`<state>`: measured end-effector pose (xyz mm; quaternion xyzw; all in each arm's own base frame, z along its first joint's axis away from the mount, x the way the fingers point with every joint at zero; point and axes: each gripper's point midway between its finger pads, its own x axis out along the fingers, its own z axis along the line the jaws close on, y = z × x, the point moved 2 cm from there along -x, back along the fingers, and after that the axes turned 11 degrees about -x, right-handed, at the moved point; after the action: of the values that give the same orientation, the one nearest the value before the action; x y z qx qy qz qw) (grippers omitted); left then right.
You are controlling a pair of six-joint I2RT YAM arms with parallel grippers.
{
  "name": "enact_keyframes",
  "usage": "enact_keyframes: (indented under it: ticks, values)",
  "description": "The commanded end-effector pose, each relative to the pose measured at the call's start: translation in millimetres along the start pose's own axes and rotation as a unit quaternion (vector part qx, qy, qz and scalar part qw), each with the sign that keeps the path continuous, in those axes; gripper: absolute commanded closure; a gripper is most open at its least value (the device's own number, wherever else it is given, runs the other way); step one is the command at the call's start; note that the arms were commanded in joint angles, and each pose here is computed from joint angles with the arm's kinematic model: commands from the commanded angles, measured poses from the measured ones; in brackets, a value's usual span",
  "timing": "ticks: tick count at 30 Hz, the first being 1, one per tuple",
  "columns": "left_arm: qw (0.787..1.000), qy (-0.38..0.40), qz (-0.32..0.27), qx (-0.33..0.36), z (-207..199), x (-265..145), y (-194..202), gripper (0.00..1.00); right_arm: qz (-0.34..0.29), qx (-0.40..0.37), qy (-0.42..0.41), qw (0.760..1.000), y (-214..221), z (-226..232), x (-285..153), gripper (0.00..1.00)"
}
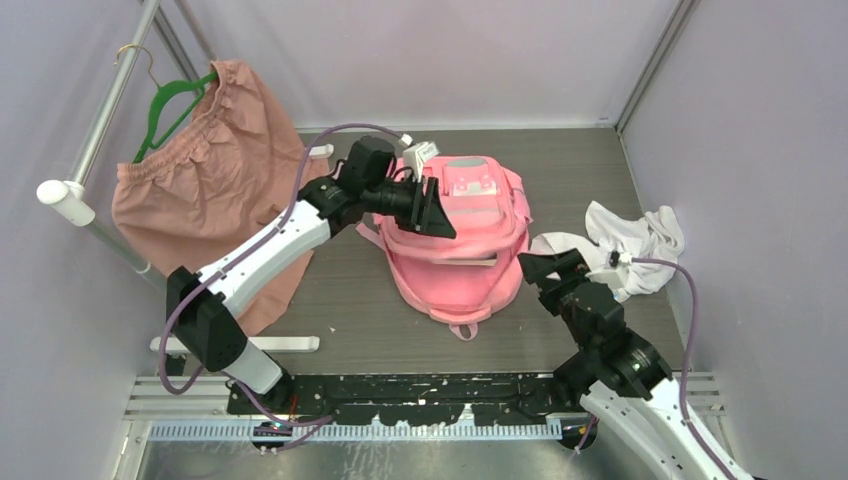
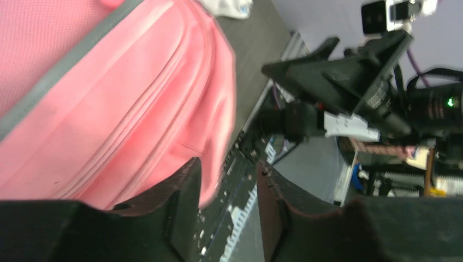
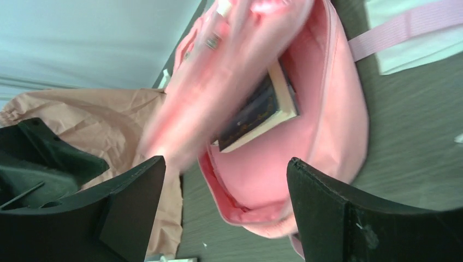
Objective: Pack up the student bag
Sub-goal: Place the book in the student bag, then zip the student bag at the center of the board.
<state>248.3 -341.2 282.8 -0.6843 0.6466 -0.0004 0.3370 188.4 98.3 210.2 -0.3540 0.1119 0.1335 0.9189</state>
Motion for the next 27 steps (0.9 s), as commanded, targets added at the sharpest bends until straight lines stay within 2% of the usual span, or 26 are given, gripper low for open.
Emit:
enact_keyframes:
  ticks: [1, 2, 4, 6, 8, 12, 15, 17, 19, 25, 27]
  values:
    - [0.992, 0.076, 0.068, 0.077, -38.6, -29.4, 37.8, 0.41, -0.011, -0.044, 0.058, 0.997, -13.7, -29.2, -28.9, 0.13]
    - [0.989, 0.054, 0.102, 0.088, -28.5, -29.7, 53.5, 0.37, -0.016, -0.046, 0.061, 0.997, -16.9, -30.9, -32.4, 0.13]
    - [0.984, -0.036, 0.141, 0.098, 6.8, -31.7, 75.3, 0.35, -0.024, -0.055, 0.065, 0.996, -23.0, -31.9, -37.2, 0.13]
    - [0.977, -0.137, 0.127, 0.104, 43.6, -39.2, 74.1, 0.37, -0.028, -0.067, 0.072, 0.995, -27.8, -30.5, -38.5, 0.13]
    - [0.972, -0.204, 0.069, 0.095, 68.2, -51.9, 57.1, 0.36, -0.023, -0.087, 0.069, 0.994, -30.8, -22.8, -36.3, 0.13]
    - [0.973, -0.215, -0.070, -0.047, 109.4, -86.5, 16.0, 0.35, 0.009, -0.131, 0.062, 0.989, -29.7, -2.3, -26.8, 0.13]
    - [0.942, -0.289, -0.120, -0.119, 157.6, -109.8, 5.5, 0.41, 0.039, -0.154, 0.050, 0.986, -21.8, 10.6, -16.4, 0.13]
    - [0.923, -0.338, -0.125, -0.133, 183.3, -115.0, 8.0, 0.41, 0.061, -0.163, 0.033, 0.984, -13.9, 19.6, -10.3, 0.14]
    - [0.914, -0.359, -0.119, -0.144, 199.5, -111.8, 13.8, 0.41, 0.082, -0.174, 0.022, 0.981, -7.3, 26.3, -5.4, 0.14]
    - [0.910, -0.340, -0.132, -0.195, 225.6, -94.6, 17.2, 0.45, 0.166, -0.215, 0.006, 0.962, 18.0, 35.6, 3.6, 0.17]
    - [0.914, -0.333, -0.123, -0.199, 230.6, -87.1, 18.0, 0.47, 0.206, -0.234, 0.006, 0.950, 30.0, 37.5, 7.4, 0.21]
